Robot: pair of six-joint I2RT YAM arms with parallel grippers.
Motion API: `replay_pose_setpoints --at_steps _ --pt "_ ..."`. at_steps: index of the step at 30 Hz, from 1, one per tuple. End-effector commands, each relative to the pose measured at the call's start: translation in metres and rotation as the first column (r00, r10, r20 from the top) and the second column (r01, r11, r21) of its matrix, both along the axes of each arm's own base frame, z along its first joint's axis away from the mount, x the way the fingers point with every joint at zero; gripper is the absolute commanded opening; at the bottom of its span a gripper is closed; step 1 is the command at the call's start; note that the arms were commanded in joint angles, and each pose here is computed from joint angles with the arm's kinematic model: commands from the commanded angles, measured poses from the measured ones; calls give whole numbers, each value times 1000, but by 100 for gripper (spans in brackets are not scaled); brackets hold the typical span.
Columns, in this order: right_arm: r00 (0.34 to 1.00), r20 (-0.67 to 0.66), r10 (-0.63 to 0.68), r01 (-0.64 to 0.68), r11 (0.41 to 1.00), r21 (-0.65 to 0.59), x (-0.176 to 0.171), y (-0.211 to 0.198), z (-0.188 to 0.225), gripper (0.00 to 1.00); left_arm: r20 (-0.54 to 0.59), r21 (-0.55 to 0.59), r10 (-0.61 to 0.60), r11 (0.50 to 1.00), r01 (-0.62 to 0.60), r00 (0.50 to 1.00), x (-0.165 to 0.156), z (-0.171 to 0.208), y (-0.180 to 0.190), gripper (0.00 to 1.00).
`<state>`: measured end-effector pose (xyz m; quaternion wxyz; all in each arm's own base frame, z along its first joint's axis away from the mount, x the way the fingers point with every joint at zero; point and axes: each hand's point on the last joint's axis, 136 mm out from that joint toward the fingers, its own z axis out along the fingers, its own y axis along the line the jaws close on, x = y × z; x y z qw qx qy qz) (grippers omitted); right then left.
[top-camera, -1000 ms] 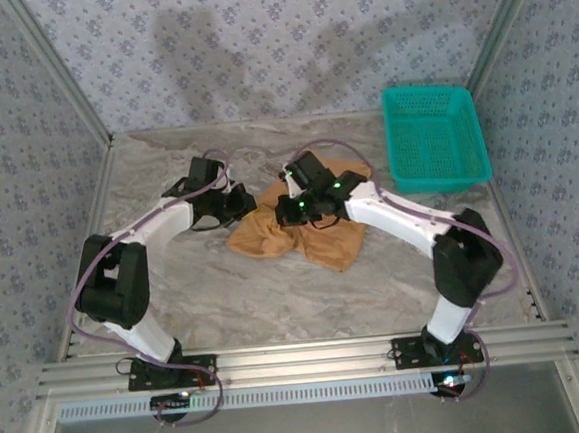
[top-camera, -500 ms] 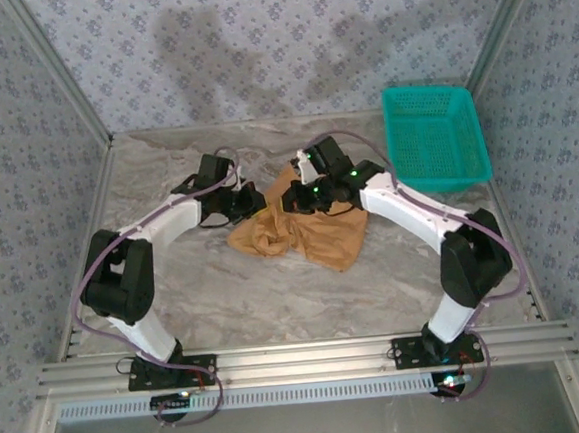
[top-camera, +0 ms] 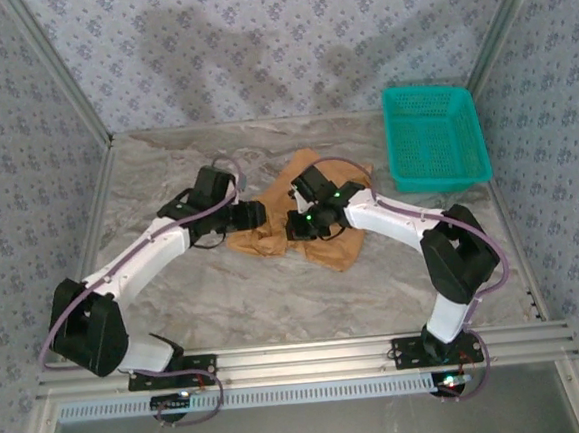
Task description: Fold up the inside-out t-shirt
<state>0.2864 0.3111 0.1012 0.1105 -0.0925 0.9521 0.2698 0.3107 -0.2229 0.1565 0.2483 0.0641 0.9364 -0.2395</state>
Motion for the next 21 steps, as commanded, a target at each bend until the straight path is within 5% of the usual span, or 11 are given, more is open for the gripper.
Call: replay_pose_setpoints --at_steps 1,12,16,19,21 --pt "998 41 -46 45 999 28 7 -6 17 9 -14 132 -56 990 58 998 2 -25 9 54" --pt "997 61 -44 41 998 56 3 -6 34 12 -81 242 -9 970 28 997 27 -55 8 46" --pt "998 51 -26 23 998 59 0 0 29 16 -93 249 4 968 19 996 29 -59 8 20" --pt "999 36 1 -4 998 65 -4 11 23 29 -100 258 9 966 17 995 29 -58 10 0" --pt "1000 19 -4 3 998 68 -4 18 18 38 -96 262 11 965 15 995 29 -54 10 0"
